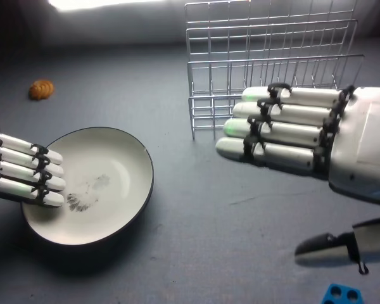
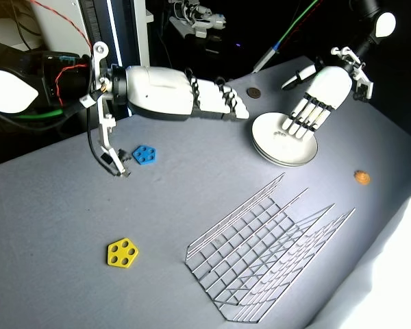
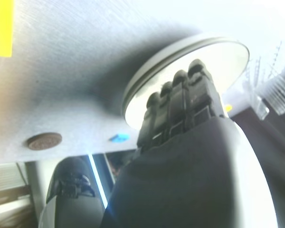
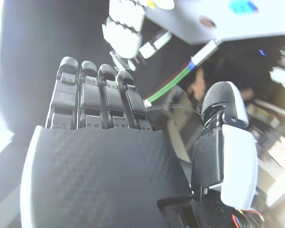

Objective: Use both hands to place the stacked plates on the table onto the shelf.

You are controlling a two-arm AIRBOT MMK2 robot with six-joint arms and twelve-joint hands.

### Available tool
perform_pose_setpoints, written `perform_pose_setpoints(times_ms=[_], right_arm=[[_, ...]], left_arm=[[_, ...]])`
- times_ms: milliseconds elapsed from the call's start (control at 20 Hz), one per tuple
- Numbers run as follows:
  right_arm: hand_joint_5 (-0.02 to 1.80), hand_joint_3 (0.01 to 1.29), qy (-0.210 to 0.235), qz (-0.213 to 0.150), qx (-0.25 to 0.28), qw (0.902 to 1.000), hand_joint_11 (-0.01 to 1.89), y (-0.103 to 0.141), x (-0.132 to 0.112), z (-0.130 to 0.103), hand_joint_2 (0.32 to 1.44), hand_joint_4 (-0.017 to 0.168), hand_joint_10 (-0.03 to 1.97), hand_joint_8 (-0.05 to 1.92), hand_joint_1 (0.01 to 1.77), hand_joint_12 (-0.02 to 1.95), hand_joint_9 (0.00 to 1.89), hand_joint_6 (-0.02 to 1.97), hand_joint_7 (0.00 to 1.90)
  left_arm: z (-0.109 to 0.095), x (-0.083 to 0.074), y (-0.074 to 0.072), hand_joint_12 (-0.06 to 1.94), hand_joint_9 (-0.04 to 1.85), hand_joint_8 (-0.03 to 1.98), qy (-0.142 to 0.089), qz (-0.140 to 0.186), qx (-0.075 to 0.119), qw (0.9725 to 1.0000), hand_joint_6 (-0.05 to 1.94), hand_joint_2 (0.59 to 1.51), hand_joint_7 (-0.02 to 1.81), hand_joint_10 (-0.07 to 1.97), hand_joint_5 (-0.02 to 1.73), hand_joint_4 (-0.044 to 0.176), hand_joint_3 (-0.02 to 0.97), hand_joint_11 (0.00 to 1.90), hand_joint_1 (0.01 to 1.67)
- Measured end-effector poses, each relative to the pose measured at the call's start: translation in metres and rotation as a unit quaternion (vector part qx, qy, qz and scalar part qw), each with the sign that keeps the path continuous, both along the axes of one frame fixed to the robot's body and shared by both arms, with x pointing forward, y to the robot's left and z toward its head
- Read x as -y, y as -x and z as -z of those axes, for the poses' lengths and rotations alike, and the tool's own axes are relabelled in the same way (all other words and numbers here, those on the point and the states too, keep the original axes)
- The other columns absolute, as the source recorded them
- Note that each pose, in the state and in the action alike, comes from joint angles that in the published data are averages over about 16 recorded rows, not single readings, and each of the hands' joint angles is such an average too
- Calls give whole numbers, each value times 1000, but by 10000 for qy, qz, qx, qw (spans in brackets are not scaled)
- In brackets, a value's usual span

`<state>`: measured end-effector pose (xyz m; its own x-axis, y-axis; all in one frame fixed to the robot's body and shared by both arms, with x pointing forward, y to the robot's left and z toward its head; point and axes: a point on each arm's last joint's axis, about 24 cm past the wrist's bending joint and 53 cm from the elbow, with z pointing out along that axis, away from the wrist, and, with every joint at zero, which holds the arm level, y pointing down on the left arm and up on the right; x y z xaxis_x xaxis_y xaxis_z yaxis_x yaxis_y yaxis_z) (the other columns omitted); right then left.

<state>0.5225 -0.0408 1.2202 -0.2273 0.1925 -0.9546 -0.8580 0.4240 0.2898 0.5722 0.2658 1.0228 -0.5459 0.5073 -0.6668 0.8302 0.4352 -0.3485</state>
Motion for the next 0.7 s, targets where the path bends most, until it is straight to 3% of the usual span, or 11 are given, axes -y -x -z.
perform_pose_setpoints(times_ms=[300, 700], right_arm=[[20, 24, 221, 20, 16, 9998, 19, -1, 0, 9, 1078, 0, 1, 10, 421, -6, 22, 16, 12], [20, 23, 378, 41, 40, 9993, 20, -2, 0, 15, 1040, 2, 1, 11, 843, -6, 21, 16, 12]], left_arm=[[4, -4, 1, -8, 14, -12, -46, -30, -76, 10000, -6, 1081, 14, 8, 18, -1, 17, 15, 16], [9, -2, 5, -8, 15, -14, -43, -48, -164, 9998, 3, 1082, 7, 1, 10, -3, 17, 16, 16]])
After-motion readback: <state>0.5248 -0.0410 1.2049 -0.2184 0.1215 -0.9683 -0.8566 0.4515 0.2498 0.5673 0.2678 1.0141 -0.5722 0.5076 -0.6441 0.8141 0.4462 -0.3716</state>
